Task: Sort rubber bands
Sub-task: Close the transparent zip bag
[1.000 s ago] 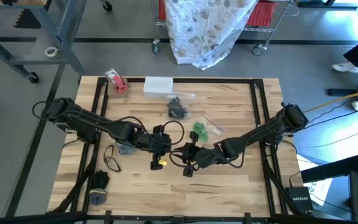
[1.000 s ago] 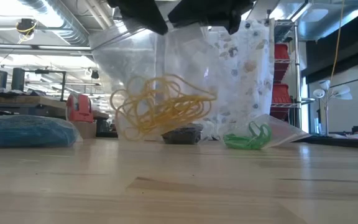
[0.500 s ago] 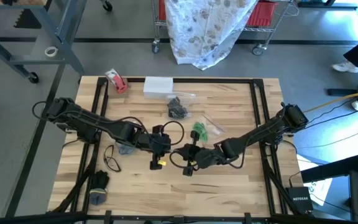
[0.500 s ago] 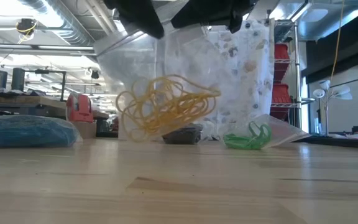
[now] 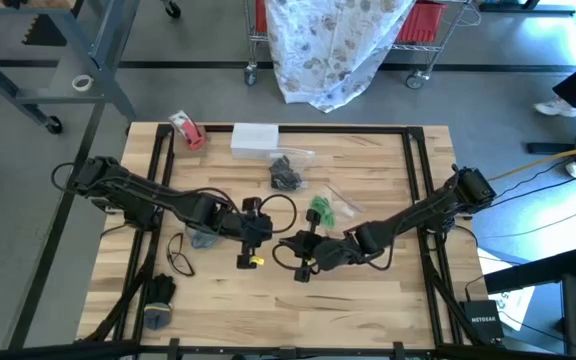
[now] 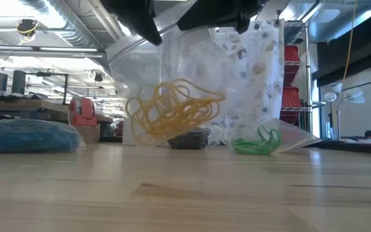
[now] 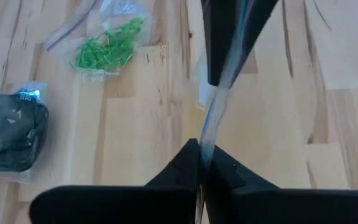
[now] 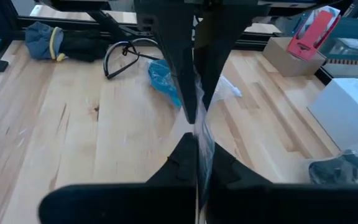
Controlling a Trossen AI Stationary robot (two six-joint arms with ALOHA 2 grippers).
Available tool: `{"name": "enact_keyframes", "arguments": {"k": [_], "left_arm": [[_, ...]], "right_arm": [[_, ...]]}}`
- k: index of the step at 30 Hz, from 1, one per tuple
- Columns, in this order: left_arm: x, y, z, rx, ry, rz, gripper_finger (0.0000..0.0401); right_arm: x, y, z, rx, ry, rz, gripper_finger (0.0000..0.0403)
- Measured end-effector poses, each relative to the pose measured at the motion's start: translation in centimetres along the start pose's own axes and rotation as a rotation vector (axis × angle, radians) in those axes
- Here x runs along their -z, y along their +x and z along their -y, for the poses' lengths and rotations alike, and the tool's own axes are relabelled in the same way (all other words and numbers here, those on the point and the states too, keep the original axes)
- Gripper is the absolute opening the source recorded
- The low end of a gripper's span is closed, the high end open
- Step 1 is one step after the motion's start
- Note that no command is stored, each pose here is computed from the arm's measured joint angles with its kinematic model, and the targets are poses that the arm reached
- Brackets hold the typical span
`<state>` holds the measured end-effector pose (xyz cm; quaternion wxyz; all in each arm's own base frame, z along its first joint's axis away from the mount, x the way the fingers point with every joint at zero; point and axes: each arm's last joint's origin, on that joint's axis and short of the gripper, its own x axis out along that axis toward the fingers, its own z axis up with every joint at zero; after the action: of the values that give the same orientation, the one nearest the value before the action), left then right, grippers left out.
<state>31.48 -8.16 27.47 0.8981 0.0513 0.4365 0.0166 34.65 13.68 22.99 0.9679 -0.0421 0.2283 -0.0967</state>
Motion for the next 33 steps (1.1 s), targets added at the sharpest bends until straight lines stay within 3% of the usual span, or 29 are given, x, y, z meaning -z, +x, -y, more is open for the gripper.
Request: {"name": "enact_keyframes", "arguments": {"k": [10,21,33], "left_arm": [[0.1,0.0,-0.1,-0.005,0.002,-0.018,0.0008],[1.0,-0.1,-0.4,-0.006,0.061,-0.112,0.008],[1.0,-0.9,-1.3,0.017,0.072,-0.113,0.0083]], "right_arm": [[0.0,0.1,0.0,0.001,-0.003,-0.002,0.0],[0.2,0.0,0.0,-0.009,-0.013,-0.017,0.0],[0.3,0.0,0.0,-0.008,-0.017,-0.024,0.0]]}}
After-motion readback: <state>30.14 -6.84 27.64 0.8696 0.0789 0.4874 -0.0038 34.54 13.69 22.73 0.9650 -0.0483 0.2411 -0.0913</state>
